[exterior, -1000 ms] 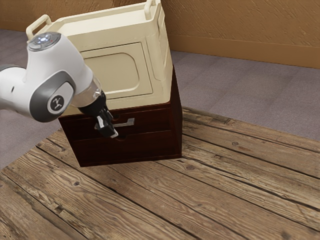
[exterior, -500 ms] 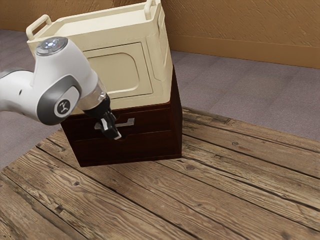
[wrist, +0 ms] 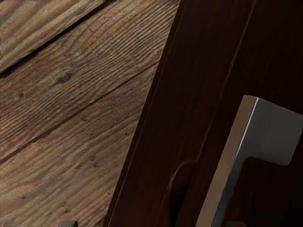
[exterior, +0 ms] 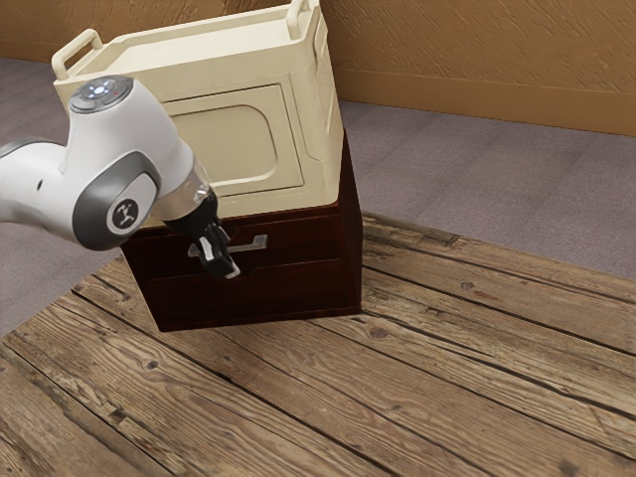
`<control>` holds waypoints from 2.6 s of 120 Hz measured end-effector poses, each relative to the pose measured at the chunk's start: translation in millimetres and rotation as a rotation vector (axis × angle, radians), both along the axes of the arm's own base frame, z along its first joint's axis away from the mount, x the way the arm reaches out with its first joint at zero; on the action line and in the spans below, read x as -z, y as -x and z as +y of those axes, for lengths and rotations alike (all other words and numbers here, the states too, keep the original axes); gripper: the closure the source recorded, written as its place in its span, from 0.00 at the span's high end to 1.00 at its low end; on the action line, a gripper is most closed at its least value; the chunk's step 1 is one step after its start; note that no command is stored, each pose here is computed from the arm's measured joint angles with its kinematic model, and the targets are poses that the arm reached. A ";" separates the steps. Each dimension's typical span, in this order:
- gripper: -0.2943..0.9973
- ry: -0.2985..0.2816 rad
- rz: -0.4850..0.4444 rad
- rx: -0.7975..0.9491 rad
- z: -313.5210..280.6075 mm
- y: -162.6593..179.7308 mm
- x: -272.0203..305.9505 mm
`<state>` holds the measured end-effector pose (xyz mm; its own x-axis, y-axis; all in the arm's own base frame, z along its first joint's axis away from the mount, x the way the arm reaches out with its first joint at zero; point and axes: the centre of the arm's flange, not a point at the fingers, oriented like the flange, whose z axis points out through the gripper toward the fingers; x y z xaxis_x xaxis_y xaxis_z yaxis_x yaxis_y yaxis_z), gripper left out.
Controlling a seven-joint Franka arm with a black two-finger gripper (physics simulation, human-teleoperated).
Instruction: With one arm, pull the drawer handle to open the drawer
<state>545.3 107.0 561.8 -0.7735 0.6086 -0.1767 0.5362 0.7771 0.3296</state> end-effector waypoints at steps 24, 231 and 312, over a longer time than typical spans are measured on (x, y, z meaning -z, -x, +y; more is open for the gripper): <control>0.38 0.004 0.003 0.000 -0.5 0.9 -0.3; 0.16 0.045 0.081 0.154 -41.1 63.5 0.4; 0.16 0.051 0.075 0.223 -69.0 91.4 0.3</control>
<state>453.9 38.0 561.5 -0.6328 0.7579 -0.1586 0.7183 0.6511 0.2453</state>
